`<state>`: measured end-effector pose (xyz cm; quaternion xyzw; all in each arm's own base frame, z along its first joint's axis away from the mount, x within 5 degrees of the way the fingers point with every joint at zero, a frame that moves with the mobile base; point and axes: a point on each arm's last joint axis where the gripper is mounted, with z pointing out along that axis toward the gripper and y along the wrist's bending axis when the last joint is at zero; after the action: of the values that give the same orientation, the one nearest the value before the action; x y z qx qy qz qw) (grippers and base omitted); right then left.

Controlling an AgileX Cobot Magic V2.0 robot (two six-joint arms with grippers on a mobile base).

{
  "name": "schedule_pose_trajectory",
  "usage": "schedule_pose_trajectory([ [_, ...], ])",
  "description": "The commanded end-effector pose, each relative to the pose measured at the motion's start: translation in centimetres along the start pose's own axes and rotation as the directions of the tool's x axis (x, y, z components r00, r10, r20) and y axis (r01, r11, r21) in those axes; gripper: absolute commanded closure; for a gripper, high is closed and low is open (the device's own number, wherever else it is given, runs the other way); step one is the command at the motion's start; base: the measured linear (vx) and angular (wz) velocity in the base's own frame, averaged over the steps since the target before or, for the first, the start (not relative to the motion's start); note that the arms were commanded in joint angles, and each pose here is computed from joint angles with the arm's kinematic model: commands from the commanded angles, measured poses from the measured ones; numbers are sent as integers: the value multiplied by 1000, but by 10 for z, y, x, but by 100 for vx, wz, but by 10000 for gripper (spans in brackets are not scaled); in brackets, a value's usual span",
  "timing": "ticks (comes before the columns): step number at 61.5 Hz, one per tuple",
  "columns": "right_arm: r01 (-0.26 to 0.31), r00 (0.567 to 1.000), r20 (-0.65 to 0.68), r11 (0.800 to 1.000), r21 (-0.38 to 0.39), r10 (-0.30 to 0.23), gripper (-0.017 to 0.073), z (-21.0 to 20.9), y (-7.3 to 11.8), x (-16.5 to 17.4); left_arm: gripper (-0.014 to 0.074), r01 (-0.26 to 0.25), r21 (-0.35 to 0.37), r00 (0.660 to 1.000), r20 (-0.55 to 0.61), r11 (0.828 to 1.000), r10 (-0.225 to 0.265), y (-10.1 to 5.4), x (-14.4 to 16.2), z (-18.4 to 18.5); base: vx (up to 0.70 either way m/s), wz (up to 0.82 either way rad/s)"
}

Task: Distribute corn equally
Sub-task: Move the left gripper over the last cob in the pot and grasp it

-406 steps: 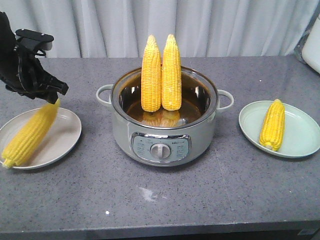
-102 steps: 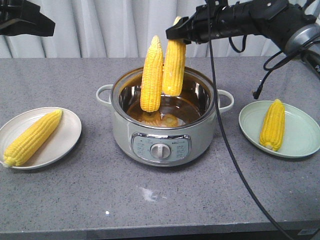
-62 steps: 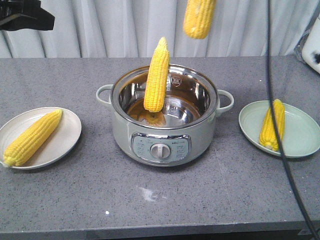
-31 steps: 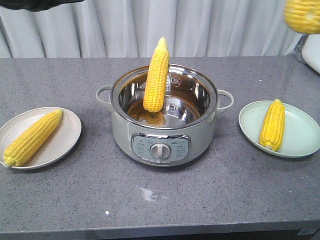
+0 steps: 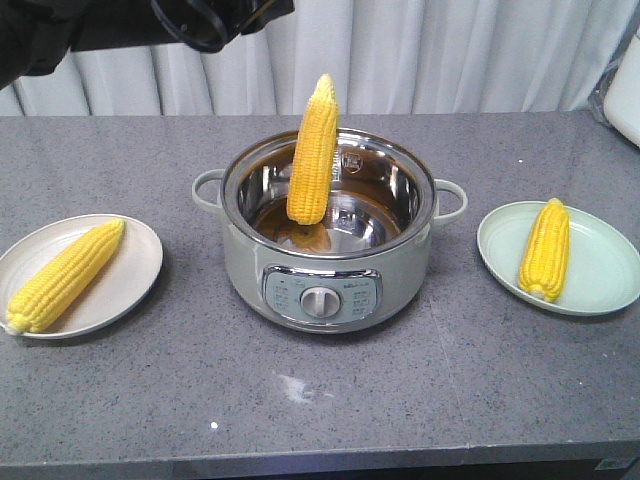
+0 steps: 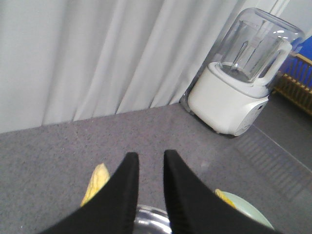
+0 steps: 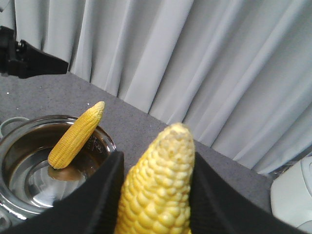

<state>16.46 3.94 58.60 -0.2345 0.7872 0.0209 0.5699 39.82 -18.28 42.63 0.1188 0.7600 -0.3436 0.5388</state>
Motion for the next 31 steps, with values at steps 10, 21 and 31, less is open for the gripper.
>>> schedule_pose_trajectory([
  [10,4,1000,17,1000,16,-4,564,-7,0,-1,83,-37,59,984,175,998,26,-21,-45,-6,0,0],
  [21,4,1000,17,1000,16,-4,564,-7,0,-1,-80,3,52,993,121,999,-9,-5,-28,20,0,0],
  [31,4,1000,17,1000,16,-4,564,-7,0,-1,-80,31,35,997,63,999,-33,11,-7,44,0,0],
])
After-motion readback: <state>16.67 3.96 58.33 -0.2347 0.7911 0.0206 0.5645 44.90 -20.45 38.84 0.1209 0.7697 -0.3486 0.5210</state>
